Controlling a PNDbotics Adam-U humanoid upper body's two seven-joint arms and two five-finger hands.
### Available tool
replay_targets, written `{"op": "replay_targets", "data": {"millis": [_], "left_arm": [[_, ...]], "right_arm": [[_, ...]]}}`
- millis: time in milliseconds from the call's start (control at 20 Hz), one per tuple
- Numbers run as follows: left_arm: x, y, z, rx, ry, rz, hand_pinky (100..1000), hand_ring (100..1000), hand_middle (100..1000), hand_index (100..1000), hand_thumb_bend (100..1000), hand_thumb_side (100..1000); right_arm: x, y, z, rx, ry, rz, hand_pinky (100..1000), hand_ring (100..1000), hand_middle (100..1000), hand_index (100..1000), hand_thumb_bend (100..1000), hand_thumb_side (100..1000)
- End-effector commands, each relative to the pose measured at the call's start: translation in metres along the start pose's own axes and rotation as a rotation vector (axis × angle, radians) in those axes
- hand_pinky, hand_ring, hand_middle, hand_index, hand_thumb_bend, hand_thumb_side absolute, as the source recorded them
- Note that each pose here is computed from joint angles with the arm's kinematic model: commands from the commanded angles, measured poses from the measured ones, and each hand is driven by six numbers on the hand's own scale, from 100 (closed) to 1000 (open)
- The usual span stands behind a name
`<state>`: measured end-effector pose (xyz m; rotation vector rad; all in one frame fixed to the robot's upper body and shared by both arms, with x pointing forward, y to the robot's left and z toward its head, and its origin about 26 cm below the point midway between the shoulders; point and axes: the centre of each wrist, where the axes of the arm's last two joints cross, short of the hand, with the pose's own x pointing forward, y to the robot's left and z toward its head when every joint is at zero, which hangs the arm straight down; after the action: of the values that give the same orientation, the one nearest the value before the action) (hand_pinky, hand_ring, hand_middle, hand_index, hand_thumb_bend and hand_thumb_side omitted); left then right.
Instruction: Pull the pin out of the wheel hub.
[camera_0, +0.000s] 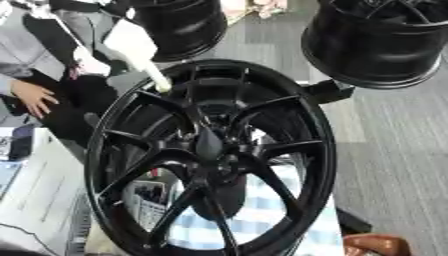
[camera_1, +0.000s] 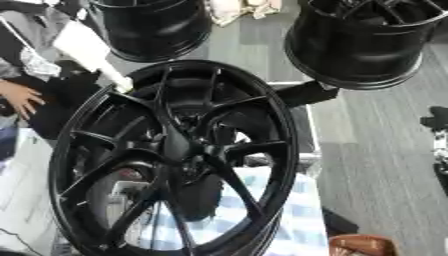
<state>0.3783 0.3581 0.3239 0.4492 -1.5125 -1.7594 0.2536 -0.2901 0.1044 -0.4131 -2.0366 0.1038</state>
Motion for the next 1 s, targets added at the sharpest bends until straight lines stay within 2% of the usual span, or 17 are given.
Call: {"op": "replay_targets", "data": {"millis": [50,200,300,350,400,450,500,600,650,800,1000], "left_arm": [[-0.032,0.016,0.053,0.156,0.183,0.03,683,517,315,531,100,176],[-0.06,0.008,0.085,0.259,0.318,0.083,690,521,325,544,100,171],[-0.075,0.002,0.104,0.31,0.407,0.103,710,556,373,585,100,177],[-0.081,-0.001,0.112,0.324,0.451,0.106,729,581,424,627,100,196],[-0.087,-0.005,0.119,0.328,0.488,0.108,760,639,517,705,100,218],[-0.091,-0.009,0.123,0.326,0.511,0.107,785,698,587,758,136,287],[-0.095,-0.012,0.127,0.317,0.528,0.104,826,767,681,828,216,339],[-0.1,-0.019,0.133,0.275,0.56,0.087,893,856,797,889,331,409],[-0.103,-0.022,0.135,0.248,0.574,0.082,909,874,818,901,353,394],[-0.109,-0.028,0.138,0.209,0.589,0.086,916,877,821,903,324,283],[-0.113,-0.035,0.14,0.188,0.588,0.108,900,861,805,896,284,268]], "right_arm": [[0.006,-0.005,-0.003,-0.014,-0.029,0.017,880,735,582,718,100,650],[0.005,-0.005,-0.003,-0.019,-0.03,0.021,880,735,582,718,100,649],[0.005,-0.006,-0.003,-0.021,-0.03,0.022,880,735,581,718,100,649],[0.005,-0.006,-0.003,-0.022,-0.029,0.022,880,735,581,718,100,649],[0.005,-0.006,-0.003,-0.022,-0.029,0.022,880,735,581,718,100,651],[0.005,-0.006,-0.003,-0.023,-0.028,0.023,880,735,581,718,100,649],[0.005,-0.006,-0.003,-0.024,-0.028,0.023,880,735,581,718,100,649],[0.005,-0.006,-0.003,-0.024,-0.03,0.023,880,735,581,718,100,649],[0.005,-0.006,-0.003,-0.025,-0.03,0.022,880,735,581,718,100,649],[0.005,-0.006,-0.003,-0.026,-0.029,0.02,880,735,581,718,100,649],[0.005,-0.006,-0.003,-0.028,-0.028,0.019,880,735,581,718,100,650]]}}
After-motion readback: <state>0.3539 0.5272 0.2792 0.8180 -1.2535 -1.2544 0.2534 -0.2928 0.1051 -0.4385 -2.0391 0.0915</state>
